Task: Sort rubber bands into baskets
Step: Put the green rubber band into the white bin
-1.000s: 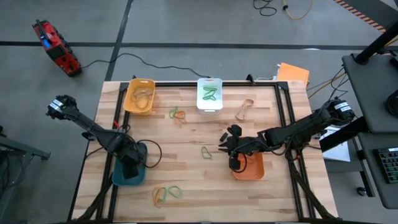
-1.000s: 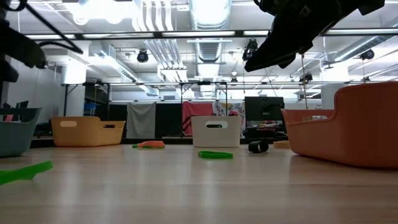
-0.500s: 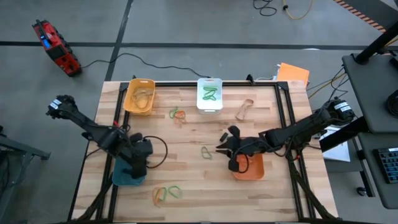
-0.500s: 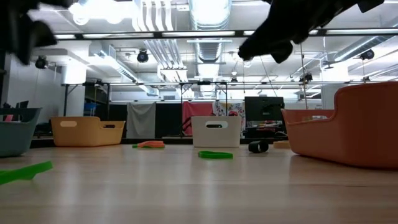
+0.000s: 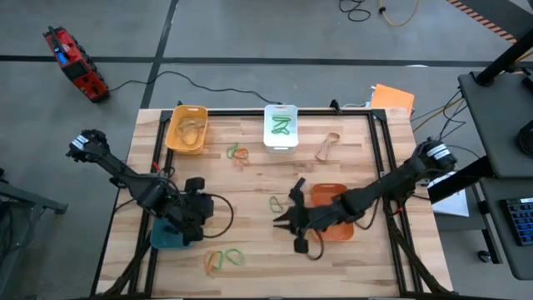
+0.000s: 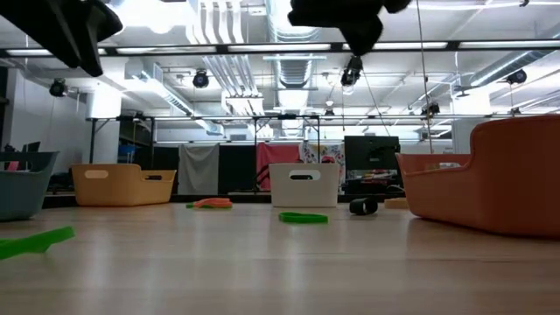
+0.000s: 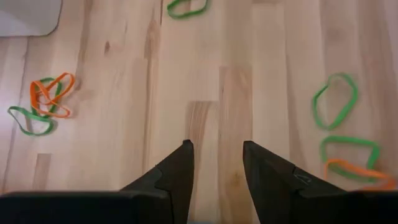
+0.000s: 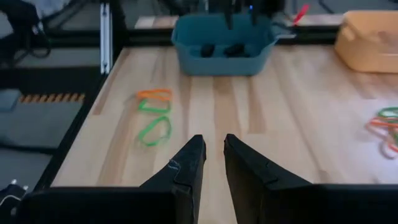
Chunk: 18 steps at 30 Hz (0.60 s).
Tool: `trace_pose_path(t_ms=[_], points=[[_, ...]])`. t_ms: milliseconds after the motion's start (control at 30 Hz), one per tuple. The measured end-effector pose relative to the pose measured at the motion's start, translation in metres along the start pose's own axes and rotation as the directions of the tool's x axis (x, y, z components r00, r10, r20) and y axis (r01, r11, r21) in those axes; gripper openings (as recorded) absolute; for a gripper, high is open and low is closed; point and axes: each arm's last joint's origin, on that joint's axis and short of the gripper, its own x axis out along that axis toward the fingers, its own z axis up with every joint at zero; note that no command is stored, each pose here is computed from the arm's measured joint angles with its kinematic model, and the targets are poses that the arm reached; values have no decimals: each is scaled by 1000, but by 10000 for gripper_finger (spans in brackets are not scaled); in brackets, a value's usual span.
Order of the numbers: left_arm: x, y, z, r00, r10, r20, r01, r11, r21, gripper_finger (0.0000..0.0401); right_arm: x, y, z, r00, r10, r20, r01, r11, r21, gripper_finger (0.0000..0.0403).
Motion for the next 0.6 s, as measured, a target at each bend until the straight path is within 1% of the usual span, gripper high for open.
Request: trace_pose_path(t_ms=[133,267,400,600], points=[[2,-8,-4,1000,28,7,-28,999,39,120,24,15,9,995,-13,-100,12,1000,-9,57],[-4,-18,-10,994,79,70,-83,995,60,110,49,25,17,979,-38,-199,37,999,-8,57],[-16,-26,-22,982,122,147,-130,990,47,95,69,33,20,961,-59,-270,52,998,-33,57],[-25,-33,-35,970,153,191,-160,987,25,78,96,45,26,962,-55,-267,49,998,-27,57]])
